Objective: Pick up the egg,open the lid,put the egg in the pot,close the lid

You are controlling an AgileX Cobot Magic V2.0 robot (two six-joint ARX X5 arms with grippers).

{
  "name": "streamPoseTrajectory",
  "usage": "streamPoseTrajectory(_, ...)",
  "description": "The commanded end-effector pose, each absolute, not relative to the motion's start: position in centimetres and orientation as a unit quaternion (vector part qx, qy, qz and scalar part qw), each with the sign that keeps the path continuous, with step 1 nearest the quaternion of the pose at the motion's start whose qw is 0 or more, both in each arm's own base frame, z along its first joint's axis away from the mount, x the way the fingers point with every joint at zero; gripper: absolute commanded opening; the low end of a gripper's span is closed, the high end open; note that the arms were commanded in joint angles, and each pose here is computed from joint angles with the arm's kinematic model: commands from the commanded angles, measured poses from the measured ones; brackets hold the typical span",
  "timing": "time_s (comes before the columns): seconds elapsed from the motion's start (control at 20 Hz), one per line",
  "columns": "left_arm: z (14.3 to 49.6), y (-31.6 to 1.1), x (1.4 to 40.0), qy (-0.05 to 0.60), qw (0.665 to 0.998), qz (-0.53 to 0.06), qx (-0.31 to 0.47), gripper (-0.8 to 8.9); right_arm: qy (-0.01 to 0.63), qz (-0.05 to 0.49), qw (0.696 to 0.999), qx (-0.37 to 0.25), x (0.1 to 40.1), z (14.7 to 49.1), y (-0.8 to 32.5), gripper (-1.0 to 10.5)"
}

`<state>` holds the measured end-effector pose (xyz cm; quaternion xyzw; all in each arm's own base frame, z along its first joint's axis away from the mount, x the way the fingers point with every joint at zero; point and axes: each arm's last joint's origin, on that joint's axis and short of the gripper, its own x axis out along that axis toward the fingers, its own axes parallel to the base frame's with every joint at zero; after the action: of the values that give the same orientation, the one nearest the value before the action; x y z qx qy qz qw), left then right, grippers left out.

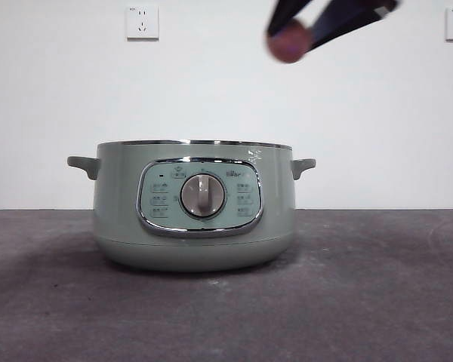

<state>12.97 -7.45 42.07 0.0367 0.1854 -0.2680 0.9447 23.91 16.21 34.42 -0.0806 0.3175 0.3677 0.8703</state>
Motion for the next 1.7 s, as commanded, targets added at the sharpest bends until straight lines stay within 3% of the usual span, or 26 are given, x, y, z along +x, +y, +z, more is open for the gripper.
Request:
streamPoseTrajectory(0.05,42.9,-6.5,11.4,0.156,0.952,-0.261,0.036,-0.08,0.329,0.376,0.860,-0.103,27.2,33.4,19.0,-0.1)
streamPoseTrajectory(0.4,43.0,-5.1,9.0,0.155,0.953,-0.260,0.025,-0.08,0.359,0.385,0.841,-0.125,33.9,26.8,25.1,-0.1)
streamPoseTrajectory(0.65,42.8,-5.1,8.9,0.166,0.951,-0.260,0.027,-0.08,0.380,0.377,0.827,-0.171,34.7,22.2,27.2,-0.1)
streamPoseTrajectory(1.0,42.8,-5.1,8.9,0.168,0.951,-0.260,0.028,-0.08,0.428,0.363,0.804,-0.194,34.7,19.5,27.5,-0.1)
streamPoseTrajectory(1.05,42.8,-5.1,8.9,0.168,0.950,-0.260,0.028,-0.08,0.431,0.363,0.803,-0.195,34.6,19.5,27.5,0.4)
streamPoseTrajectory(1.1,42.8,-5.1,8.9,0.168,0.951,-0.260,0.028,-0.08,0.426,0.365,0.804,-0.195,34.5,19.6,27.7,1.8)
streamPoseTrajectory(1.15,42.8,-5.1,8.9,0.168,0.951,-0.260,0.028,-0.08,0.420,0.366,0.808,-0.193,34.5,20.1,27.6,3.3)
streamPoseTrajectory(1.2,42.8,-5.1,8.9,0.168,0.951,-0.260,0.028,-0.08,0.411,0.365,0.813,-0.192,34.4,20.8,27.6,4.2)
streamPoseTrajectory(1.35,42.6,-5.5,9.7,0.176,0.949,-0.259,0.030,-0.08,0.366,0.355,0.841,-0.180,33.7,25.2,26.6,4.2)
streamPoseTrajectory(1.45,42.5,-6.0,10.6,0.179,0.948,-0.260,0.033,-0.08,0.327,0.312,0.872,-0.186,32.3,29.7,24.7,4.2)
streamPoseTrajectory(1.7,42.0,-8.7,15.0,0.181,0.940,-0.289,0.028,-0.08,0.224,0.233,0.935,-0.145,25.5,41.5,16.0,4.1)
